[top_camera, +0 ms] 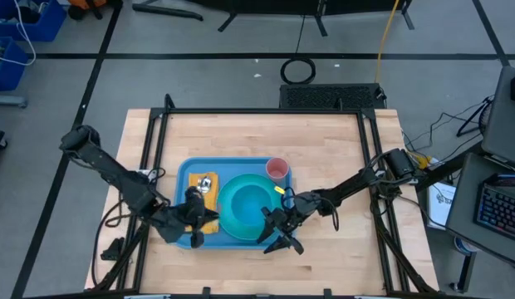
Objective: Set up tray
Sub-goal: Put the yellow knife on the blue serving tray to the left of the orange spoon
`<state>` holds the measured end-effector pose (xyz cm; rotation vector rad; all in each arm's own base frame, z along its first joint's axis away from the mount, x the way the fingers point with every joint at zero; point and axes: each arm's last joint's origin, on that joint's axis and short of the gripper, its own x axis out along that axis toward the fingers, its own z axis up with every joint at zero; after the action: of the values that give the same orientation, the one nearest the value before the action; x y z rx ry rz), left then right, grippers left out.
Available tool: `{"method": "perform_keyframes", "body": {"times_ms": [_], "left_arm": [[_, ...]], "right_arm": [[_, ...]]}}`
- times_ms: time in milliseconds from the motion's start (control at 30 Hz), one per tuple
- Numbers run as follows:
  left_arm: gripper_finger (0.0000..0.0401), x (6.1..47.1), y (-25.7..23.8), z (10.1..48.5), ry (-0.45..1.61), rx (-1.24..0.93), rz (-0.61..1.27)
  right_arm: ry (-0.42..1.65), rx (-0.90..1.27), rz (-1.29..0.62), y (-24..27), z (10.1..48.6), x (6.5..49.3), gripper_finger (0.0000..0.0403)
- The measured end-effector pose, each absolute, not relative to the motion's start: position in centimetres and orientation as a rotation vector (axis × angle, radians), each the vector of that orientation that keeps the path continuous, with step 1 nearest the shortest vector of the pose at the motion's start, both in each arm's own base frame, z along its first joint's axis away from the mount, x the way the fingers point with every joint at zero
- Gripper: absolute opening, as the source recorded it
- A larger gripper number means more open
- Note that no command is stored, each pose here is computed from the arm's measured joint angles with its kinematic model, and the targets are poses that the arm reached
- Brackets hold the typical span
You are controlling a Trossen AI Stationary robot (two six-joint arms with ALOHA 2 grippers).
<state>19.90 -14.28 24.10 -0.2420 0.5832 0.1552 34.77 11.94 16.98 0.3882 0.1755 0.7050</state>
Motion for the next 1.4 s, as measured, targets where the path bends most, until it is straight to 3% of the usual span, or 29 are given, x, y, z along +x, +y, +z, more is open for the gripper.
{"method": "perform_keyframes", "body": {"times_ms": [367,1067,1400], "left_arm": [[0.0028,16.2,-12.6,23.4,0.631,-0.322,0.384],[0.0028,13.6,-7.4,16.4,0.522,-0.812,0.149],[0.0028,14.0,-5.3,14.9,0.597,-0.877,0.121]], "right_arm": [[0.156,0.333,0.713,12.1,17.0,34.7,0.0171],[0.129,0.308,0.660,10.2,17.0,35.3,0.0171],[0.129,0.307,0.660,10.2,17.0,35.3,0.0171]]}}
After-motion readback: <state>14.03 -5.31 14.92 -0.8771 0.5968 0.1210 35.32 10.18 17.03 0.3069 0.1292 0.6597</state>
